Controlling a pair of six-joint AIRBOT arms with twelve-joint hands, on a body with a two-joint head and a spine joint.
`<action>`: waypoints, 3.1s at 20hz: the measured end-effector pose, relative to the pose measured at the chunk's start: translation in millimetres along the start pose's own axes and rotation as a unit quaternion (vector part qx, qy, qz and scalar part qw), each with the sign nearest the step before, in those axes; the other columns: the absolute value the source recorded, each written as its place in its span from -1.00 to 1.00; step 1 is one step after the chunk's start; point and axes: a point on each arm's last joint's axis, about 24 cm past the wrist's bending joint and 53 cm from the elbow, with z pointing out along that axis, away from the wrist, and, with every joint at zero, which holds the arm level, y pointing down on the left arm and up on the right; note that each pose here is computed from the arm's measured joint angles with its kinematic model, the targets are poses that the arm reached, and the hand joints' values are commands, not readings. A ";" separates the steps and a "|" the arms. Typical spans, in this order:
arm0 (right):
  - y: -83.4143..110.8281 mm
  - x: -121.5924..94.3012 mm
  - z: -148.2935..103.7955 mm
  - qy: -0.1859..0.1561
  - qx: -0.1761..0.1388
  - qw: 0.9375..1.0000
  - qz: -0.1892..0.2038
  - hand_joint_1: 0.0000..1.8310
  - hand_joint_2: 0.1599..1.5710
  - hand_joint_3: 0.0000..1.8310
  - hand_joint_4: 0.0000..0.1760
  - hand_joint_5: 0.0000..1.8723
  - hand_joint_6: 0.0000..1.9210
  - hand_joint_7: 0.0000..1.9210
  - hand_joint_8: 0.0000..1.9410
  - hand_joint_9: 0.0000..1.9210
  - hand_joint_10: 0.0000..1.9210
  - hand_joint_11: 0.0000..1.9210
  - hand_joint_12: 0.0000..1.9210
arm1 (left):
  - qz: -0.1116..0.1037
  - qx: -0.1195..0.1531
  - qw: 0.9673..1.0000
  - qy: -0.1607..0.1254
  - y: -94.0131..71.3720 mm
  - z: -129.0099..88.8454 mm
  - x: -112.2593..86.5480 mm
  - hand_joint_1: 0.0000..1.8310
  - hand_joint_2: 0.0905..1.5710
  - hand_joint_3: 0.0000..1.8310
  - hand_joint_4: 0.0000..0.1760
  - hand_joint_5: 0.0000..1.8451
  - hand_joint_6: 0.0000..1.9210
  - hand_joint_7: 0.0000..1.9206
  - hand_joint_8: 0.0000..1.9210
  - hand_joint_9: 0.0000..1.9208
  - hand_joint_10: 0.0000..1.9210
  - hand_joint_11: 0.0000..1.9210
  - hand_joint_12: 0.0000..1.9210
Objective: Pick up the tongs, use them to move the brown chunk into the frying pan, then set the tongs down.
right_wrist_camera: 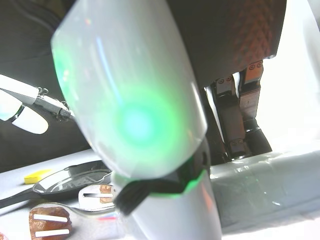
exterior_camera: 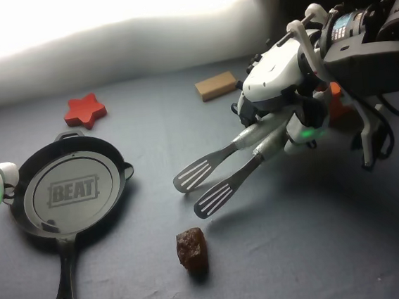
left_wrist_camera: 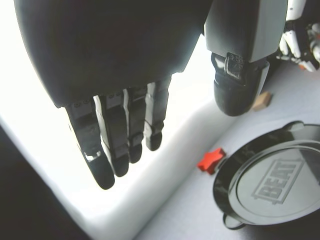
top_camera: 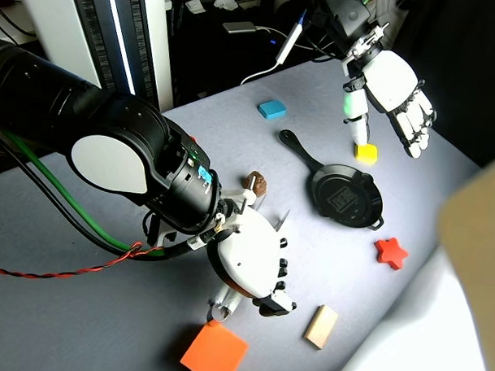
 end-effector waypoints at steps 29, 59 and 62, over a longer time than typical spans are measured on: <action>-0.6 1.0 -2.4 0.000 0.000 1.000 -0.002 0.22 0.47 -0.99 -1.00 -0.43 -0.33 -0.15 -0.97 -0.57 -0.15 -1.00 0.52 | 0.000 0.000 1.000 0.002 -0.4 -1.0 1.2 -0.89 0.70 -1.00 -0.53 -0.87 -0.99 -0.85 -1.00 -0.80 -1.00 -1.00 -0.11; 0.9 -20.0 -37.7 -0.023 -0.009 1.000 -0.008 0.19 0.52 -1.00 -1.00 -0.45 -0.22 -0.37 -0.36 -0.57 -0.03 -1.00 0.61 | 0.002 -0.002 1.000 0.005 1.4 -1.7 3.7 -0.91 0.70 -1.00 -0.51 -0.88 -0.99 -0.86 -1.00 -0.80 -1.00 -1.00 -0.15; -0.8 -23.2 -44.1 -0.027 -0.009 1.000 -0.006 0.17 0.52 -1.00 -1.00 -0.43 -0.26 -0.35 -0.38 -0.56 -0.04 -1.00 0.62 | 0.003 -0.001 1.000 0.004 1.2 -1.7 3.5 -0.90 0.69 -1.00 -0.46 -0.88 -1.00 -0.85 -1.00 -0.79 -0.99 -1.00 -0.08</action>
